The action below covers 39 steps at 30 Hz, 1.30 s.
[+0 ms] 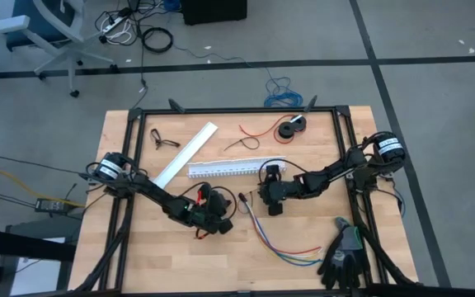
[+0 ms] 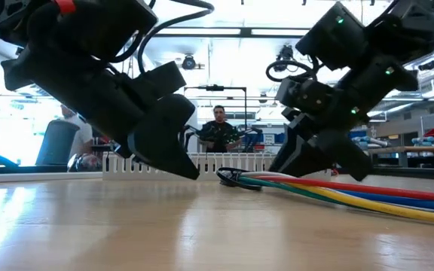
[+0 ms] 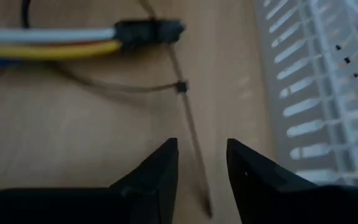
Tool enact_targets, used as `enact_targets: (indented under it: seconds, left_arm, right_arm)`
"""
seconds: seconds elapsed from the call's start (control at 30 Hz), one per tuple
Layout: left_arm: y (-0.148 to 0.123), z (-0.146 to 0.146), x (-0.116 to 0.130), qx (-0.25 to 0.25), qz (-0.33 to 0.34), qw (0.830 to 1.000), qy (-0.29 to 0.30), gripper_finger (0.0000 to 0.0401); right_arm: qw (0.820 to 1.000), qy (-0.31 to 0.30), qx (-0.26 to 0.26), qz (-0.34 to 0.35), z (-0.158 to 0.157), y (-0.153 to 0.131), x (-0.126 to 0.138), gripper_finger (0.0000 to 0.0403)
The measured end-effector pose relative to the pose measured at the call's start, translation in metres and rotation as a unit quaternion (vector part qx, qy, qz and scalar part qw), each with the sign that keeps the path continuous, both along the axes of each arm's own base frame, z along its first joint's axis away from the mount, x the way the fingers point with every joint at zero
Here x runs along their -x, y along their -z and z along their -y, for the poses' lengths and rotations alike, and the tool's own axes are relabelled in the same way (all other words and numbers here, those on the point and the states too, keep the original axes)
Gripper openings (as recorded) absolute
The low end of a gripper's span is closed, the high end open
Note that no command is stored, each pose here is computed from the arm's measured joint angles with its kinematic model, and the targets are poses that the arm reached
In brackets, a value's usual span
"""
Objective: Ziptie cables
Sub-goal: Wrap the cables together using the left black zip tie
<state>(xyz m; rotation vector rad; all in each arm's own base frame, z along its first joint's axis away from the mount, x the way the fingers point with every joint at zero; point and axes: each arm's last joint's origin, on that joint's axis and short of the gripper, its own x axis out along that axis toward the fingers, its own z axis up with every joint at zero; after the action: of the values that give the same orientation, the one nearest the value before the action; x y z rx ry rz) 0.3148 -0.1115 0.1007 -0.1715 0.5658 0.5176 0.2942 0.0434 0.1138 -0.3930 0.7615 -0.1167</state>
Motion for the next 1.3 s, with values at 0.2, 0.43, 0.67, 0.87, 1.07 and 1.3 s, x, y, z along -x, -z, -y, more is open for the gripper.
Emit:
enact_targets:
  seconds: [0.2,0.43,0.67,0.87,1.07,1.3]
  left_arm:
    - [0.000,-0.005,-0.002,-0.006,-0.003,1.000,-0.003,0.0030]
    - [0.000,-0.008,-0.003,-0.007,-0.004,1.000,-0.007,0.0030]
    - [-0.002,-0.007,-0.005,0.004,0.011,1.000,0.000,0.0030]
    - [-0.003,-0.006,-0.008,0.026,0.013,0.999,0.024,0.0030]
    - [-0.013,-0.013,-0.013,0.063,0.036,0.997,0.031,0.0030]
    - [-0.052,-0.030,-0.014,0.065,0.075,0.994,0.052,0.0030]
  right_arm:
    - [0.999,-0.009,-0.035,-0.001,0.016,0.000,-0.003,0.0110]
    - [0.996,-0.027,-0.075,-0.035,0.023,0.004,0.000,0.0083]
    - [0.993,-0.023,-0.103,-0.054,0.025,0.006,0.002,0.0007]
    - [0.997,-0.008,-0.050,-0.063,0.017,0.007,0.005,0.0001]
    - [0.992,-0.031,0.094,-0.074,-0.004,-0.001,0.014,0.0000]
    - [0.966,-0.090,0.232,-0.068,-0.027,-0.010,0.017,0.0000]
